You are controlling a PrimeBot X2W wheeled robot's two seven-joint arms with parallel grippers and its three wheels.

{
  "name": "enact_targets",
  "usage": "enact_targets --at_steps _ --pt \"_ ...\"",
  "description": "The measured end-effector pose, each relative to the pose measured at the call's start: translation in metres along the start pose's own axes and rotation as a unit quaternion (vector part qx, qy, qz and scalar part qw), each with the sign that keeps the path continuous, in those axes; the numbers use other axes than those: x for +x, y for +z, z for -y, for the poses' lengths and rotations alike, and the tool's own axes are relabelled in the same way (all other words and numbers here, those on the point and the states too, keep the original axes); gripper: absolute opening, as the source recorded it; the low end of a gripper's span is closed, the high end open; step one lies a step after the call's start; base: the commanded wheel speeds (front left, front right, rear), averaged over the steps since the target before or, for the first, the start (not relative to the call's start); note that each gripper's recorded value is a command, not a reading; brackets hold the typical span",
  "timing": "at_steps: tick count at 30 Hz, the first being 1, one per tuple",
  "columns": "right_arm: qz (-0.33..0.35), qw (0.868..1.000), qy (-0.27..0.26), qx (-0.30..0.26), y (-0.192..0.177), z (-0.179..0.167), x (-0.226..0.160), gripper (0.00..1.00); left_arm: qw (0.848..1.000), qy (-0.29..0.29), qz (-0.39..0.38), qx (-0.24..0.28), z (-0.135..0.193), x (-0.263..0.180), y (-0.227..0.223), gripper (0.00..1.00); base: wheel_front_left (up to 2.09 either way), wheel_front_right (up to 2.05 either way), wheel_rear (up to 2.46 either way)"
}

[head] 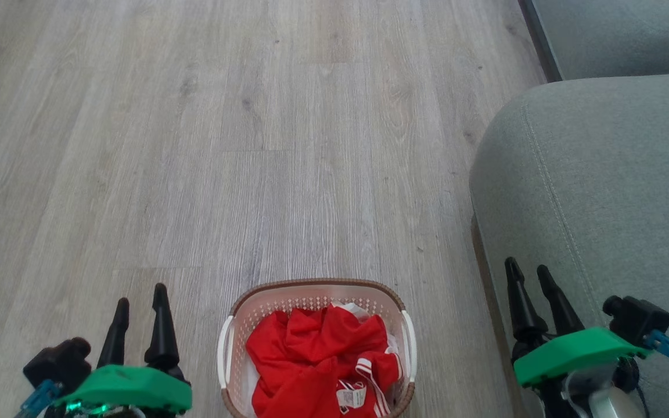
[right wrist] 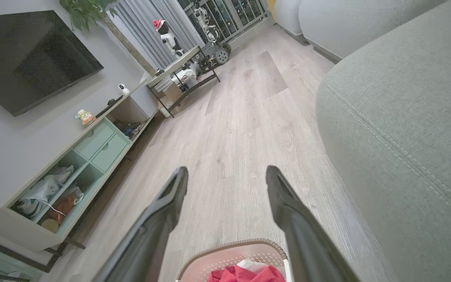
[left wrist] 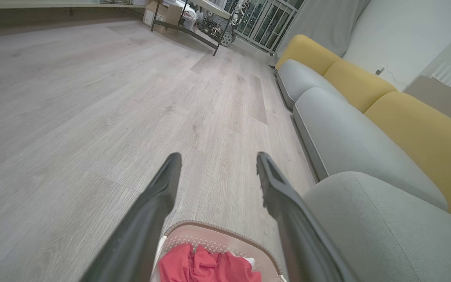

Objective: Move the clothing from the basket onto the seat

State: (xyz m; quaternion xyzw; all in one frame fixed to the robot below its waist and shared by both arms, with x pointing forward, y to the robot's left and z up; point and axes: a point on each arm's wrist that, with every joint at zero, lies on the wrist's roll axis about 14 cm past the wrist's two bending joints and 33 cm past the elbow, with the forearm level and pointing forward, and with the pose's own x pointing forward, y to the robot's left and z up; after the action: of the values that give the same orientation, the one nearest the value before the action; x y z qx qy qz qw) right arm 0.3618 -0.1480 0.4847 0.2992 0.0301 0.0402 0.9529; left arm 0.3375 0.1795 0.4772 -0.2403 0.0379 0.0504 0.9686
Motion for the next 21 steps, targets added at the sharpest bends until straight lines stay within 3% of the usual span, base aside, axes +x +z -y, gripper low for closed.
enact_targets --at_steps 21 --pt "0.023 0.991 0.047 -0.120 0.006 -0.024 0.000 1.00 0.992 -0.030 0.034 0.118 0.013 -0.010 0.007 1.00 0.00 0.00 0.00"
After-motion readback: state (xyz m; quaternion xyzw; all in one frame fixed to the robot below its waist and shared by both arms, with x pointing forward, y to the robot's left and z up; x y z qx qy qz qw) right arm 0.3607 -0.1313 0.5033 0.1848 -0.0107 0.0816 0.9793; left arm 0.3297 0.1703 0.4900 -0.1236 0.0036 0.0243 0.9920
